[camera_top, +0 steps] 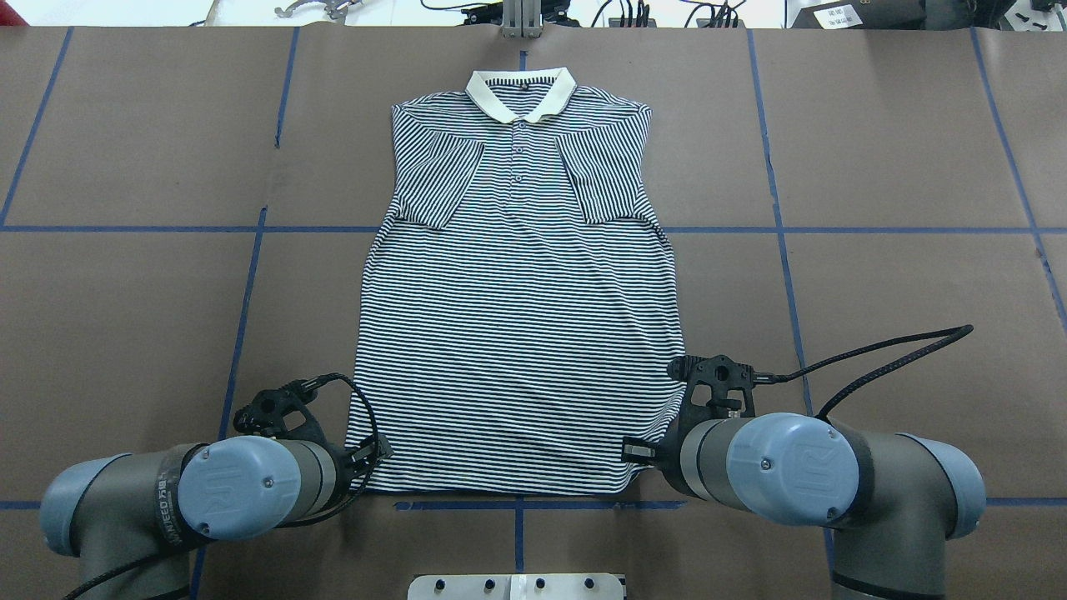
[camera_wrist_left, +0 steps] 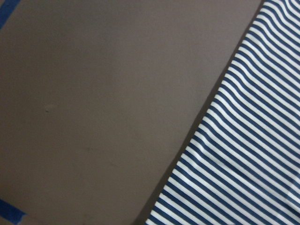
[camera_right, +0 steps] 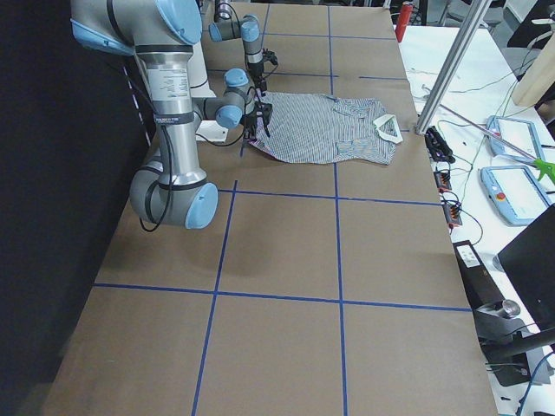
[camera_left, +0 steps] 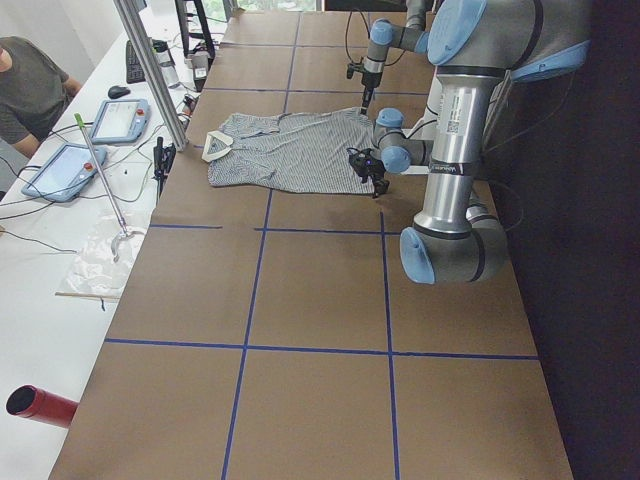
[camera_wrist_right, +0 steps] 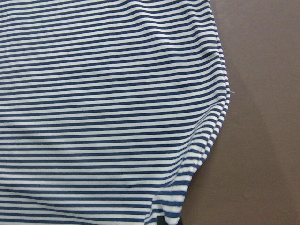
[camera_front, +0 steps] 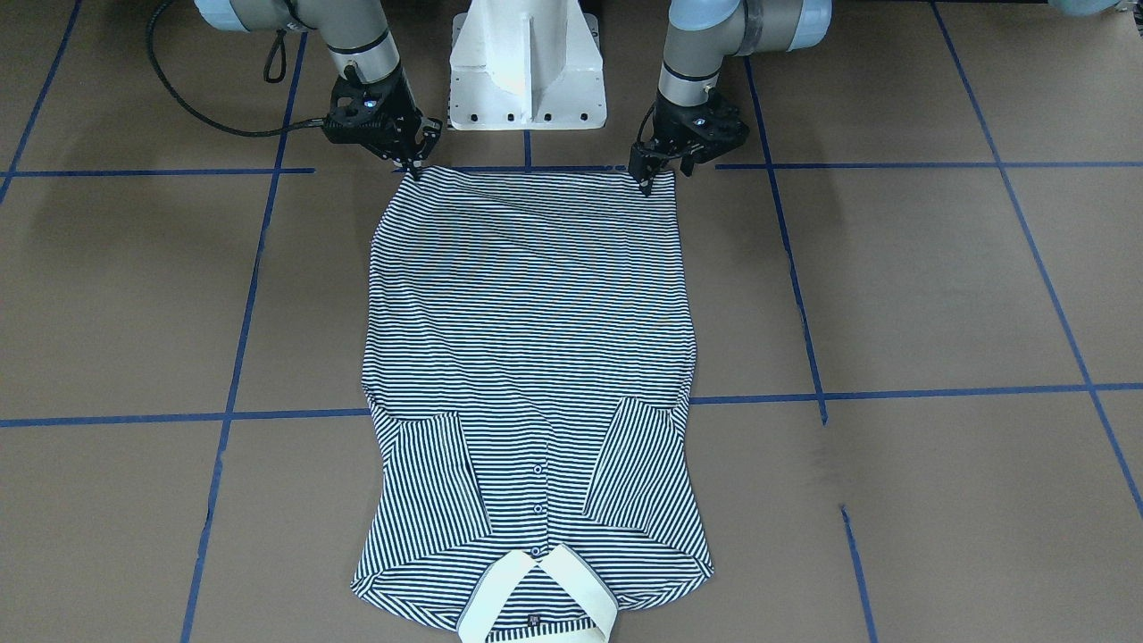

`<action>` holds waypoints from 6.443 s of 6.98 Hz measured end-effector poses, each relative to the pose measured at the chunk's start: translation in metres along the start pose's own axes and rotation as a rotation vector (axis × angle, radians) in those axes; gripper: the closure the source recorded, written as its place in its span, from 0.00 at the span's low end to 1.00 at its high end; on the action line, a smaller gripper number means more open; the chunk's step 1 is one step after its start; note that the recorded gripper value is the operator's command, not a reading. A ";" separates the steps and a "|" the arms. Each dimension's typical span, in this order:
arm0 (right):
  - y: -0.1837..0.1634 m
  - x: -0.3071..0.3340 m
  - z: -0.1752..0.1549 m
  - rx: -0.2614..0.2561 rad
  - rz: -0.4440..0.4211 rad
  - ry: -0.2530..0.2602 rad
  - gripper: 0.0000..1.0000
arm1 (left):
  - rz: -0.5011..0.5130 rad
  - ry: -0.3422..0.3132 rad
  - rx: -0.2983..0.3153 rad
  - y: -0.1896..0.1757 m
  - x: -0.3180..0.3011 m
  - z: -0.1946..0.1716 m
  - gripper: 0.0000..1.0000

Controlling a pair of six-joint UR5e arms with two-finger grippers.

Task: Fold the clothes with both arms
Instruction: 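Grasp both hem corners with the left and right grippers, then lift the hem with both grippers and fold it toward the collar, then lay the hem down near the collar and open both grippers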

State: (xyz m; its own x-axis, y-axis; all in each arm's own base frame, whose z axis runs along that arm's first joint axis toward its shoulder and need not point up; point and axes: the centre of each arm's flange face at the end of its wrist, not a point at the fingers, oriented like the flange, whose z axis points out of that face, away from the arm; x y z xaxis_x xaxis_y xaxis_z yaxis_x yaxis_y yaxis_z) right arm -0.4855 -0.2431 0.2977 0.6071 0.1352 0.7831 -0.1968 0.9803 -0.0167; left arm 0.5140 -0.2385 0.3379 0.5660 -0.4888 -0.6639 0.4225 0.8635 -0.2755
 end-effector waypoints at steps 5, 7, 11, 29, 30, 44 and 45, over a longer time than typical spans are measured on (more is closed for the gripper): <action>-0.002 0.001 0.000 0.001 0.002 0.003 1.00 | 0.003 0.003 0.006 -0.001 -0.001 -0.001 1.00; -0.007 0.005 -0.003 -0.001 0.006 0.002 1.00 | 0.008 0.031 -0.005 0.001 0.004 -0.016 1.00; 0.003 0.033 -0.056 -0.087 -0.002 -0.042 1.00 | 0.031 0.142 -0.083 0.022 0.009 -0.113 1.00; -0.378 -0.027 0.050 0.237 -0.352 0.063 1.00 | 0.152 0.187 0.394 -0.330 0.107 -0.015 1.00; -0.380 -0.033 0.050 0.241 -0.350 0.059 1.00 | 0.137 0.191 0.397 -0.337 0.113 -0.007 1.00; -0.391 -0.037 0.052 0.286 -0.364 -0.001 0.00 | 0.064 0.242 0.383 -0.336 0.149 -0.002 0.01; -0.391 -0.033 0.052 0.268 -0.365 -0.011 0.00 | 0.066 0.243 0.381 -0.336 0.148 -0.003 0.01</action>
State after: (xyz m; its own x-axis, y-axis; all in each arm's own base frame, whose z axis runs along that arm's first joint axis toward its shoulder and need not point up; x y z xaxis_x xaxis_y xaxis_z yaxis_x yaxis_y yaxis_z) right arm -0.4685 -0.6385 0.3110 0.6657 -0.2156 0.7144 -0.1644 0.8915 0.4222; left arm 0.4542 -0.6006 0.3299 0.4371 -0.3519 -0.8277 0.6474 0.7619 0.0180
